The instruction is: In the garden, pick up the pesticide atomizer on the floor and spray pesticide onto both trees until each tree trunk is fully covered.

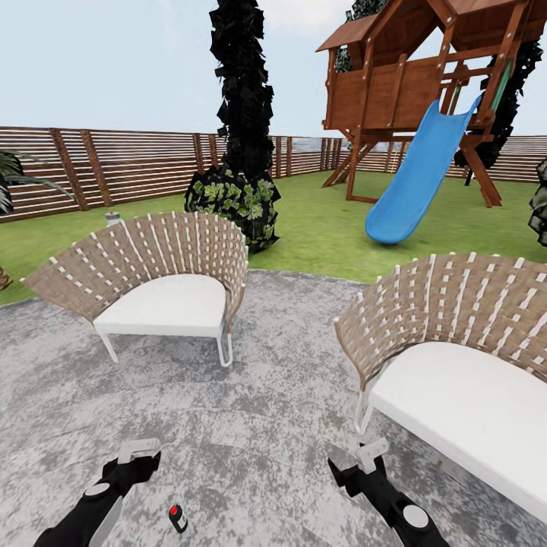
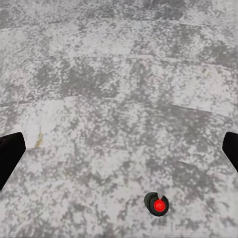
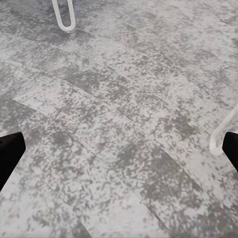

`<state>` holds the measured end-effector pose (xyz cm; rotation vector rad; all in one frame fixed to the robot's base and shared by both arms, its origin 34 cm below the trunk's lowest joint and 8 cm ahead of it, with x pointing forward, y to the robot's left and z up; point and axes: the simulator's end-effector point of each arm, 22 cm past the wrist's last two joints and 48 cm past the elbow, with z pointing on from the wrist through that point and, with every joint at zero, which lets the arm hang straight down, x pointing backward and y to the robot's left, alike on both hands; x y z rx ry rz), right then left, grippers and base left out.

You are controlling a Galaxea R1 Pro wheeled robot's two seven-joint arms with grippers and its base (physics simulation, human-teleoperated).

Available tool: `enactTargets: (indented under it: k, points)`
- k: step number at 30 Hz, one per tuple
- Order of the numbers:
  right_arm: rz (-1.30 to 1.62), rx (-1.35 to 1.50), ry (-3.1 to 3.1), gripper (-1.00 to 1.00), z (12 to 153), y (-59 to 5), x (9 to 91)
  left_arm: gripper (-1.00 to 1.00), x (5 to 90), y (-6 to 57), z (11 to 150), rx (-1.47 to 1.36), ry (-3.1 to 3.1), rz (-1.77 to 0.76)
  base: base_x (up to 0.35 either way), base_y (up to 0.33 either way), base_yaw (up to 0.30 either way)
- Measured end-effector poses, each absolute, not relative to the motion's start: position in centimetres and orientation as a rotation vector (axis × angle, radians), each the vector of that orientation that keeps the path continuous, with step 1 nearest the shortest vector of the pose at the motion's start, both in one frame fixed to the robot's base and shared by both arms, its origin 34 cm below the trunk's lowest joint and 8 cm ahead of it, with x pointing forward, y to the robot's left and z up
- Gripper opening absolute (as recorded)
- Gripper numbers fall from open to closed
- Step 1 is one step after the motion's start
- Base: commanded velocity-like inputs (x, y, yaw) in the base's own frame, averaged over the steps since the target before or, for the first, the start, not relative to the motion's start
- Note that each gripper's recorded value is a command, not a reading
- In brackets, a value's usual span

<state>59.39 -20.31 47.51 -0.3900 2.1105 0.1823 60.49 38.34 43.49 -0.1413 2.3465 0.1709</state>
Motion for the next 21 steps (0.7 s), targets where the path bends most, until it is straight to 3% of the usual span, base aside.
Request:
enactTargets:
  k: [21]
  points:
    - [0.186,-0.389,2.117,1.00,42.7,-20.3,58.4,1.00,59.4,39.0,38.7,-0.142,2.355,0.179,0.000,0.000,0.000]
